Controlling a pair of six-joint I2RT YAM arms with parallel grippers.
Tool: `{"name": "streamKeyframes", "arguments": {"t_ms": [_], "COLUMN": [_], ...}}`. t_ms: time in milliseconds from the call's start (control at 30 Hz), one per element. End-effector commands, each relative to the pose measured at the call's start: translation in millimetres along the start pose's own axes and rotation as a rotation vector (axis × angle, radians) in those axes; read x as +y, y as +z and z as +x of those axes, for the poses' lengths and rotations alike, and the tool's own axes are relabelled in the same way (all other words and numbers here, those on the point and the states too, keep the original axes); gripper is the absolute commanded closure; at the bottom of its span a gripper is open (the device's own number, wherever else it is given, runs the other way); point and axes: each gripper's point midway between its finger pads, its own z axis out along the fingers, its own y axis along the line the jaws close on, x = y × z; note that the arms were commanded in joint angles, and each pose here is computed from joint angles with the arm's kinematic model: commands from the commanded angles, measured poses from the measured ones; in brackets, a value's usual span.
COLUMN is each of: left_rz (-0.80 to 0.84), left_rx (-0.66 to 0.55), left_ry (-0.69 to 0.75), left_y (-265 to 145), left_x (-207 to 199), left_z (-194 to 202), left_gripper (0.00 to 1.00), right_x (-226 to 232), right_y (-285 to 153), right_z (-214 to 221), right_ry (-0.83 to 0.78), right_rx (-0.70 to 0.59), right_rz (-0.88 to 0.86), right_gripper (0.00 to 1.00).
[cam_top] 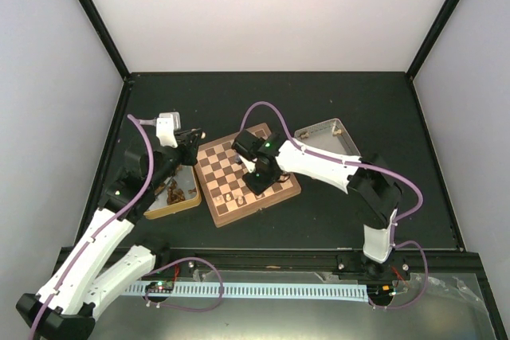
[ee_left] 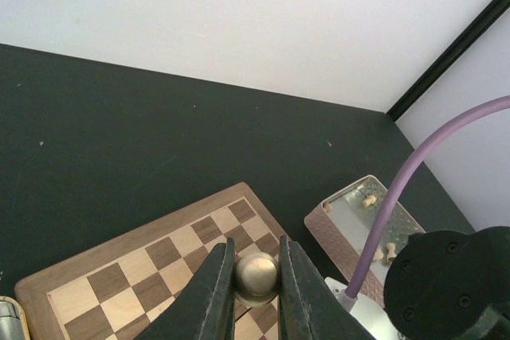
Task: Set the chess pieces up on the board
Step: Adjust the chess piece on the chessboard, then place the chess piece on the chessboard.
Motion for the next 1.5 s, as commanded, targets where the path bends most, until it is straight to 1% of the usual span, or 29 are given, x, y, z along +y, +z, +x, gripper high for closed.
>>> {"name": "streamKeyframes", "arguments": {"t_ms": [0,67,200,400,500,633,767,933,1033,1300,1467], "left_rz": [0.015,0.018,0.038,0.053,0.064,0.071,0.06,0.042,0.039,0.006,-0.015], "left_rx": [0.001,0.015,0.056,0.131,0.181,0.264,0.345,0.399,0.417,0.46,0.477], "left_ry": [-0.011,-0.008,-0.016,-0.036,-0.05,-0.073,-0.087,-0.093,-0.095,-0.077,-0.058], "left_y": [2.9,5.3,12.6,23.9,31.8,45.5,58.7,69.9,73.5,81.6,87.9], "left_x": [-2.4,-1.7,-2.4,-3.2,-3.6,-0.5,4.1,8.5,9.0,13.9,14.7], "left_z": [-2.0,2.3,14.6,30.5,42.4,67.4,91.5,109.4,115.9,133.1,142.1], "left_gripper": [0.98,0.98,0.98,0.98,0.98,0.99,0.98,0.98,0.98,0.98,0.98], "right_x": [5.3,4.5,-13.5,-43.8,-64.1,-89.8,-94.7,-94.5,-96.3,-96.2,-92.7], "right_y": [-24.5,-36.6,-53.7,-63.0,-50.4,-27.2,-7.2,6.0,11.8,17.1,16.8], "right_z": [-20.0,-27.3,-34.5,-24.6,-10.1,11.0,21.6,20.2,19.5,27.6,32.4], "right_ry": [0.043,0.065,0.14,0.231,0.289,0.34,0.331,0.299,0.286,0.268,0.252], "right_rx": [-0.141,-0.204,-0.309,-0.377,-0.343,-0.275,-0.223,-0.192,-0.17,-0.123,-0.106], "right_rz": [-0.03,-0.036,-0.003,0.038,0.064,0.122,0.119,0.121,0.133,0.138,0.119], "right_gripper": [0.57,0.56,0.54,0.51,0.51,0.54,0.57,0.58,0.64,0.82,0.86]}}
